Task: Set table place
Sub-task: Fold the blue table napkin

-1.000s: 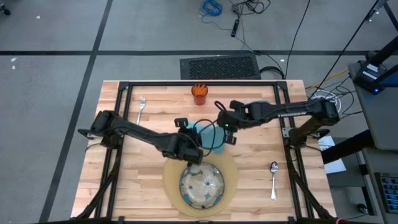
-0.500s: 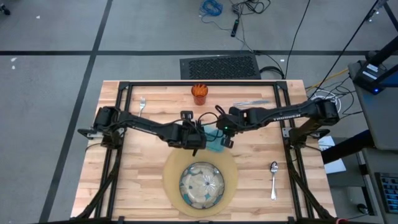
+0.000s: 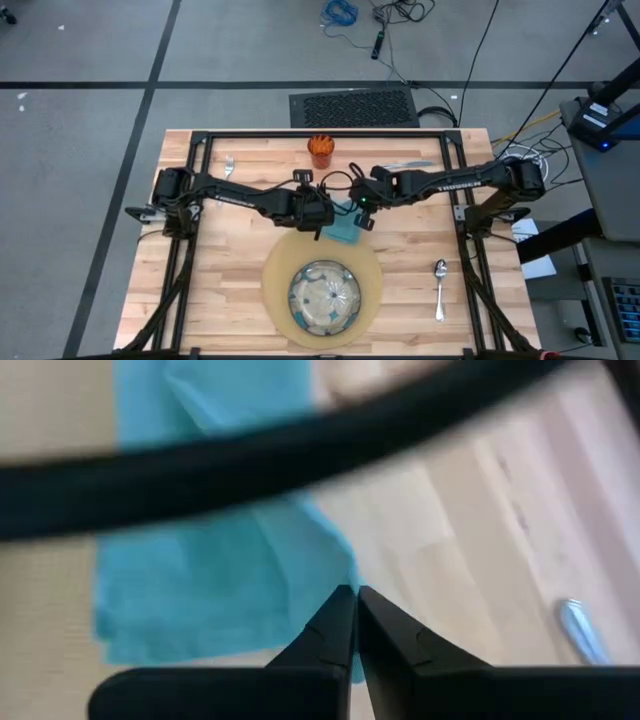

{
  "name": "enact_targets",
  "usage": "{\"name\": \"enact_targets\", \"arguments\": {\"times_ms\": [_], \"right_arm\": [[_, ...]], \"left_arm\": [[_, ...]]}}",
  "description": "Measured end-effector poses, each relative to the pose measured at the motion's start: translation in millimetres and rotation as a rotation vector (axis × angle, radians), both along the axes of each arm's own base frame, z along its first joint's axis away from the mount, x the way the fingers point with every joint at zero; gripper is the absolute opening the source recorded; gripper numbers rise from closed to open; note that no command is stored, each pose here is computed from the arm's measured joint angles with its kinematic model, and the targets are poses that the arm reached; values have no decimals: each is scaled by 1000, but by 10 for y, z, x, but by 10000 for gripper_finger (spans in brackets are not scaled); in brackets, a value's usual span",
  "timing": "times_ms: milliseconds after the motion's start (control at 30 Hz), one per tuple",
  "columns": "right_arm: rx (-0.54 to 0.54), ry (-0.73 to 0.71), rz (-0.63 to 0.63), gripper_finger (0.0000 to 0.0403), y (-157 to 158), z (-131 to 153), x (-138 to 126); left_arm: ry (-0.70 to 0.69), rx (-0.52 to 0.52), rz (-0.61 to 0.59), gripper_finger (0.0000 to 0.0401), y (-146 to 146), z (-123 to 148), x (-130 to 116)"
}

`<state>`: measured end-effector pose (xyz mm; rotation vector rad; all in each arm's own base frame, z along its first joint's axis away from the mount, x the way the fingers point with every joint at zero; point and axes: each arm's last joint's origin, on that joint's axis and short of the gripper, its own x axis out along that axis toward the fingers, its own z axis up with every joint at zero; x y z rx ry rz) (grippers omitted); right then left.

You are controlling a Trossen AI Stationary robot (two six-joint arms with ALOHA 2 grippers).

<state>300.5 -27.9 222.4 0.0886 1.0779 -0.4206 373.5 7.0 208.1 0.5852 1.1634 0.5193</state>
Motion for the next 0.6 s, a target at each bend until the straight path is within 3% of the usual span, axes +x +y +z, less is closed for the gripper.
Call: {"name": "enact_targets", "arguments": {"times_ms": [200, 400, 600], "right_arm": [[-48, 64, -36, 0, -118, -9, -67], [-124, 116, -73, 0, -187, 156, -104], [-157, 82, -67, 0, -210, 310, -49]], "left_arm": [[12, 14, -8, 0, 110, 8, 15], [26, 39, -12, 0, 236, 36, 32], [-12, 52, -2, 0, 325, 59, 67]]}}
